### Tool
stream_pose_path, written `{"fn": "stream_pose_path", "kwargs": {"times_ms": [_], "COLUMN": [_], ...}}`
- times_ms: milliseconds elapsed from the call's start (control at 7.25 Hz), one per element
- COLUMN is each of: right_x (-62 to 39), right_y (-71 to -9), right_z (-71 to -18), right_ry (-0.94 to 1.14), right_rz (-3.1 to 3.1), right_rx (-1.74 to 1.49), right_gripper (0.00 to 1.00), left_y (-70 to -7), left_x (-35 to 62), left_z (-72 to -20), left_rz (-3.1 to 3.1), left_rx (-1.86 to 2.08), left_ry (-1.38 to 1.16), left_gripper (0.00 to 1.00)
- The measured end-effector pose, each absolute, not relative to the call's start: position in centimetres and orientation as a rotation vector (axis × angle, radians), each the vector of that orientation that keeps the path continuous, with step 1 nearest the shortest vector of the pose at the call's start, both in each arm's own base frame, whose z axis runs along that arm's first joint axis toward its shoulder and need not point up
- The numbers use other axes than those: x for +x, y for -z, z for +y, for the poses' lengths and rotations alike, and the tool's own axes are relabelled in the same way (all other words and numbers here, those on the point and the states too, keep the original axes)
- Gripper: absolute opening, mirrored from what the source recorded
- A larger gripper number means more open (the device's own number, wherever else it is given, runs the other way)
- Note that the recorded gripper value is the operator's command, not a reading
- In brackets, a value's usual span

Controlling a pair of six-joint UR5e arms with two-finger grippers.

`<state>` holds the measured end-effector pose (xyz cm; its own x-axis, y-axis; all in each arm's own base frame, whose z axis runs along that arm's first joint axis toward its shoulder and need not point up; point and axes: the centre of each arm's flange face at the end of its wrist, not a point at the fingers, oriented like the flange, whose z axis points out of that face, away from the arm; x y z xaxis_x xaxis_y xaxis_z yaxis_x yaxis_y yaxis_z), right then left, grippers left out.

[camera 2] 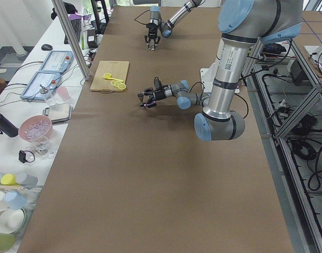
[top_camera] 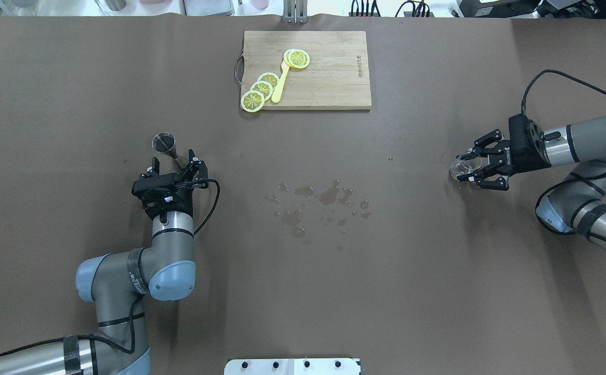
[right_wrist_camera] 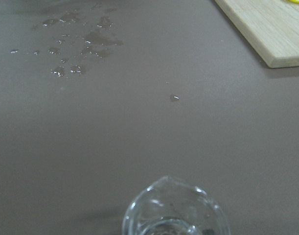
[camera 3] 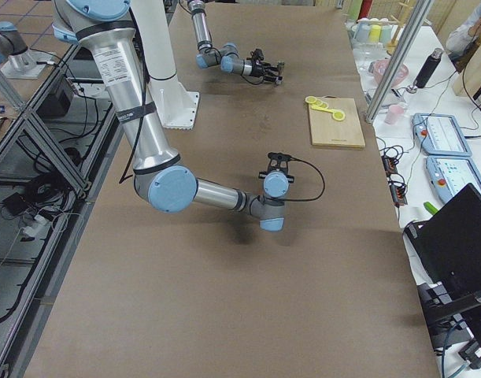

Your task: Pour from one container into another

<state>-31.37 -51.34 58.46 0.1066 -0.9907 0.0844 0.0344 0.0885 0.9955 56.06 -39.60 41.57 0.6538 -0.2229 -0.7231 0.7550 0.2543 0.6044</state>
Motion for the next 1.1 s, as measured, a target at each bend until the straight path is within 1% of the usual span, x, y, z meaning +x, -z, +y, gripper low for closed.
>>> {"fn": "stream_pose_path", "kwargs": {"times_ms": [414, 552, 828, 966, 1103], "right_x": [-30.1, -29.6, -28.9, -28.2, -26.9], "right_y": [-56.3, -55.2, -52.9, -51.7, -50.0], "right_z": [-51.8, -51.9, -52.4, -53.0, -53.9], "right_ry": [1.017, 0.990, 0.951, 0.936, 0.922], "right_rz": [-1.173, -1.169, -1.153, -1.145, -1.128], "right_rx": [1.151, 1.148, 1.156, 1.168, 1.188], "right_gripper": [0.00, 0.00, 0.00, 0.00, 0.00], "left_y": [-41.6, -41.5, -41.5, -41.5, -41.6], "left_x": [55.8, 55.6, 55.4, 55.3, 55.3], "left_z": [-39.5, -39.7, -40.0, -40.1, -40.1], "left_rz": [0.578, 0.579, 0.575, 0.570, 0.565], "left_rx": [1.126, 1.128, 1.131, 1.132, 1.134], "left_ry": [0.725, 0.729, 0.732, 0.730, 0.727], "left_gripper": [0.79, 0.77, 0.66, 0.58, 0.57]}}
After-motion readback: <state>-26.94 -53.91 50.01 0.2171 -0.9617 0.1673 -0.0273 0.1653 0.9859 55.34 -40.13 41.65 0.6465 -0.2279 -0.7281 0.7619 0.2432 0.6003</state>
